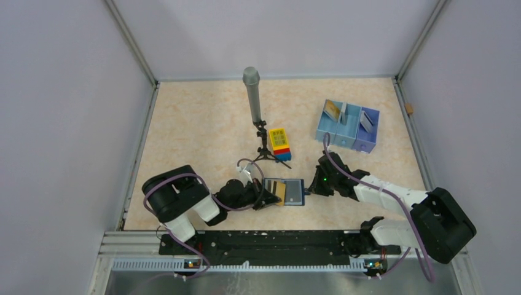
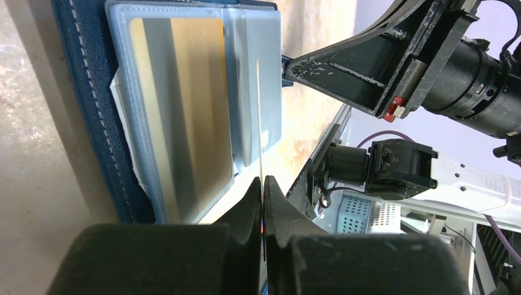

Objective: Put the credit cards into the card holder
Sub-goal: Insert the credit card into the card holder.

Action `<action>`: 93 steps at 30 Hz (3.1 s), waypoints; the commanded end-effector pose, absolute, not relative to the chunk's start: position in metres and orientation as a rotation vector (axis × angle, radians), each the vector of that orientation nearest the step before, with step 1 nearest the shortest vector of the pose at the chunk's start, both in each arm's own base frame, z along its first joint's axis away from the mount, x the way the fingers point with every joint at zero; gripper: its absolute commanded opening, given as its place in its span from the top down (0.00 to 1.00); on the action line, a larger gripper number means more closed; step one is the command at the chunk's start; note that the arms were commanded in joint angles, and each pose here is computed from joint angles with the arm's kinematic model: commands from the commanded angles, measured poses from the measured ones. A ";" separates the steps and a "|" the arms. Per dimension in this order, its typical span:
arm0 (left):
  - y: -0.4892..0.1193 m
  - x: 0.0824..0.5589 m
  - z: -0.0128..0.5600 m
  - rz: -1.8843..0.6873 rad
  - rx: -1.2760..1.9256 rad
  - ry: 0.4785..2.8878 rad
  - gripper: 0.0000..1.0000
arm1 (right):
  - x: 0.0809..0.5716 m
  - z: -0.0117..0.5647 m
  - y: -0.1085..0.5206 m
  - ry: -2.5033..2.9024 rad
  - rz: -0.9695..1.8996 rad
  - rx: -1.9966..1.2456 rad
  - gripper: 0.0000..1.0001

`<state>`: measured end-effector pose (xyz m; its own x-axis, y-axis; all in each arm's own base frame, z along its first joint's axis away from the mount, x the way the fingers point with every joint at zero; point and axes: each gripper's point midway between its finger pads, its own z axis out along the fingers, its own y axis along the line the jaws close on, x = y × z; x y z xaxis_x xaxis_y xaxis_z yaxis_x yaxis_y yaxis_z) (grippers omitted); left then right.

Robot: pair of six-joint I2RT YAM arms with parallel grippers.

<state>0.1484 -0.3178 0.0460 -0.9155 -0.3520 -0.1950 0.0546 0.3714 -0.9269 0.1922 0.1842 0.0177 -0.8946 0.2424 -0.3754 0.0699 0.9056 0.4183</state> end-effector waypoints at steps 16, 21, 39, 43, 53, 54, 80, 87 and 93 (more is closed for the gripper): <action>-0.332 0.156 0.046 -1.611 -0.304 2.257 1.00 | 0.190 0.012 0.180 2.668 0.486 0.218 0.96; -0.334 0.156 0.041 -1.624 -0.324 2.270 1.00 | 0.189 0.012 0.181 2.669 0.485 0.214 0.97; -0.334 0.168 0.030 -1.578 -0.409 2.249 1.00 | 0.186 0.014 0.186 2.670 0.501 0.207 1.00; -0.337 0.166 0.028 -1.578 -0.402 2.263 1.00 | 0.186 0.014 0.186 2.669 0.500 0.204 1.00; -0.342 0.164 0.016 -1.519 -0.401 2.331 1.00 | 0.187 0.018 0.186 2.656 0.510 0.202 1.00; -0.343 0.164 0.015 -1.520 -0.396 2.336 1.00 | 0.187 0.018 0.187 2.654 0.511 0.199 1.00; -0.344 0.171 0.022 -1.482 -0.364 2.254 1.00 | 0.184 0.019 0.183 2.649 0.508 0.209 1.00; -0.347 0.173 0.025 -1.463 -0.315 2.250 1.00 | 0.183 0.021 0.181 2.643 0.505 0.212 1.00; -0.347 0.174 0.022 -1.455 -0.310 2.251 1.00 | 0.184 0.022 0.182 2.641 0.510 0.210 1.00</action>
